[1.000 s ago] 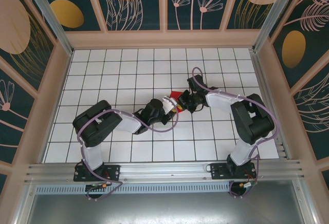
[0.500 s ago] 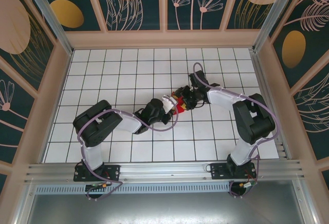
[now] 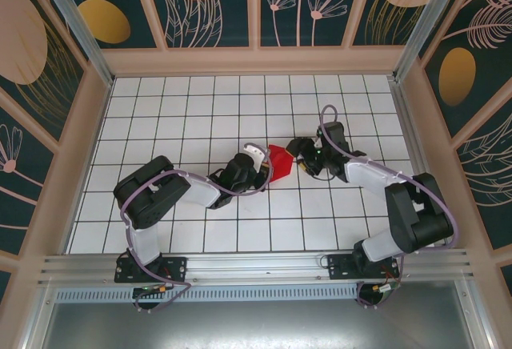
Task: Fold a paper plane with a square sheet of paper (pick it up from the middle)
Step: Fourth fold the wing at the center of the table.
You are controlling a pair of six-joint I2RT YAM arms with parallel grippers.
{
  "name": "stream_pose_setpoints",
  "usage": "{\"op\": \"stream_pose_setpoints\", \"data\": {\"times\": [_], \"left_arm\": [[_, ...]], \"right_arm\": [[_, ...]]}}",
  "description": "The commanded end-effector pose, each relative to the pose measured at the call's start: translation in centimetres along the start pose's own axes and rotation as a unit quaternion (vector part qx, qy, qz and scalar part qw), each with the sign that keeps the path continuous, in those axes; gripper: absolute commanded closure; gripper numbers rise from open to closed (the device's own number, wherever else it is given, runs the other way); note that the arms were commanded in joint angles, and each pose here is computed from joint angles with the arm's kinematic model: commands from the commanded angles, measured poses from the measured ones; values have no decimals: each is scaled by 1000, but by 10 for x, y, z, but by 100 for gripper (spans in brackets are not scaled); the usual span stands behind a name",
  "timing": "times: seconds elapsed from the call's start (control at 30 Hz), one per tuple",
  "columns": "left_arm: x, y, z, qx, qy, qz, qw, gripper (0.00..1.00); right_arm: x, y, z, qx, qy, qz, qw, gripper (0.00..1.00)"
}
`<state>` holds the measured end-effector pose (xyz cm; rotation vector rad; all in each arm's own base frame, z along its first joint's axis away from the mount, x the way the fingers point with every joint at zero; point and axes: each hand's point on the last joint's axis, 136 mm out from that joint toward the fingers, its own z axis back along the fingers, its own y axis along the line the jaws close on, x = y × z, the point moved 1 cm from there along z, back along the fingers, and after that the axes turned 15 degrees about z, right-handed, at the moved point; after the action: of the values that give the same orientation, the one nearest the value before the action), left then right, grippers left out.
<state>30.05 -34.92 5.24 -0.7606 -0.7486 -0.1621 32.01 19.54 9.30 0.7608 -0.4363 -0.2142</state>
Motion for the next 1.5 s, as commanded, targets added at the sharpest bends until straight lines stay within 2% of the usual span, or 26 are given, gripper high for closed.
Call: {"op": "stream_pose_setpoints", "data": {"times": [0.0, 0.27, 0.9, 1.47], "left_arm": [[-3, -4, -6, -5, 14, 101, 995, 95], [-8, -9, -5, -22, 26, 201, 979, 94], [-14, -4, -3, -28, 24, 217, 976, 89], [-23, 2, 0, -15, 39, 256, 966, 83]], "right_arm": [[5, 21, 2, 64, -14, 47, 997, 38], [-11, 13, -18, 70, 33, 46, 996, 48], [-26, -3, -47, 32, 91, 36, 995, 55], [-41, -23, -62, -3, 117, 25, 993, 55]]}}
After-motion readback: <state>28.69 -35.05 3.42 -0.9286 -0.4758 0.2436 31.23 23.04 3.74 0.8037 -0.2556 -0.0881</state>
